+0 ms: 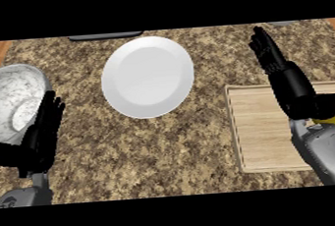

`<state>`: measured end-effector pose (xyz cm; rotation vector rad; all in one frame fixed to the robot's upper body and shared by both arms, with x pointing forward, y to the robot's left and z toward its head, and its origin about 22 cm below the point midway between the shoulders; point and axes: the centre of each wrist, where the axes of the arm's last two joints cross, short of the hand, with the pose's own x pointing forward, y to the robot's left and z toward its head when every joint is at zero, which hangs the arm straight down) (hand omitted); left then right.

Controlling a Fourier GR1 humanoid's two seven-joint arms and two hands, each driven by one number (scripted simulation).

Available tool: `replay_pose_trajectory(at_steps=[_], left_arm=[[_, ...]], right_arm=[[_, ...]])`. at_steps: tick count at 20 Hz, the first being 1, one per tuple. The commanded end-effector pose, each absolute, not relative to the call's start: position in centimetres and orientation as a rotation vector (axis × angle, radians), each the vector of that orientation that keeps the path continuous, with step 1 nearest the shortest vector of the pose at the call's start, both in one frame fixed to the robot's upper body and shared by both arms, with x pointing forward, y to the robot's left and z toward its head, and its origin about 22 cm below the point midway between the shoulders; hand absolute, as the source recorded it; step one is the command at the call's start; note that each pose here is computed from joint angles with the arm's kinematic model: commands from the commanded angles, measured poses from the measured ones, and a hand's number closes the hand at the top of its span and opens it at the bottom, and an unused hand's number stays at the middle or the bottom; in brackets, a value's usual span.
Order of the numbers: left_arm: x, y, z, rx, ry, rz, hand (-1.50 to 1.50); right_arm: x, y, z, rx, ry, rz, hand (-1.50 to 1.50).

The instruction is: Pick the lemon from the tray and place it in the plate

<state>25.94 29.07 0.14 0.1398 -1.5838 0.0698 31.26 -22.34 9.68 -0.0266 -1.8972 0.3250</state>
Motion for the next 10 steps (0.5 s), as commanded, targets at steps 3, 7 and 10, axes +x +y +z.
replay_pose_trajectory(at_steps=[3, 7, 10], left_arm=[[25.6, 29.2, 0.2, 0.181, -1.588, -0.06, 0.0], [24.9, 30.3, -0.8, 0.195, -1.525, -0.099, 0.0], [24.2, 29.9, -2.6, 0.168, -1.525, -0.135, 0.0]], right_arm=[[31.7, -27.3, 8.8, 0.131, -1.717, 0.296, 1.5], [31.5, -31.2, 13.7, -0.414, -1.692, 0.814, 1.5], [30.4, -30.8, 5.9, -0.289, -1.768, 0.169, -1.5]])
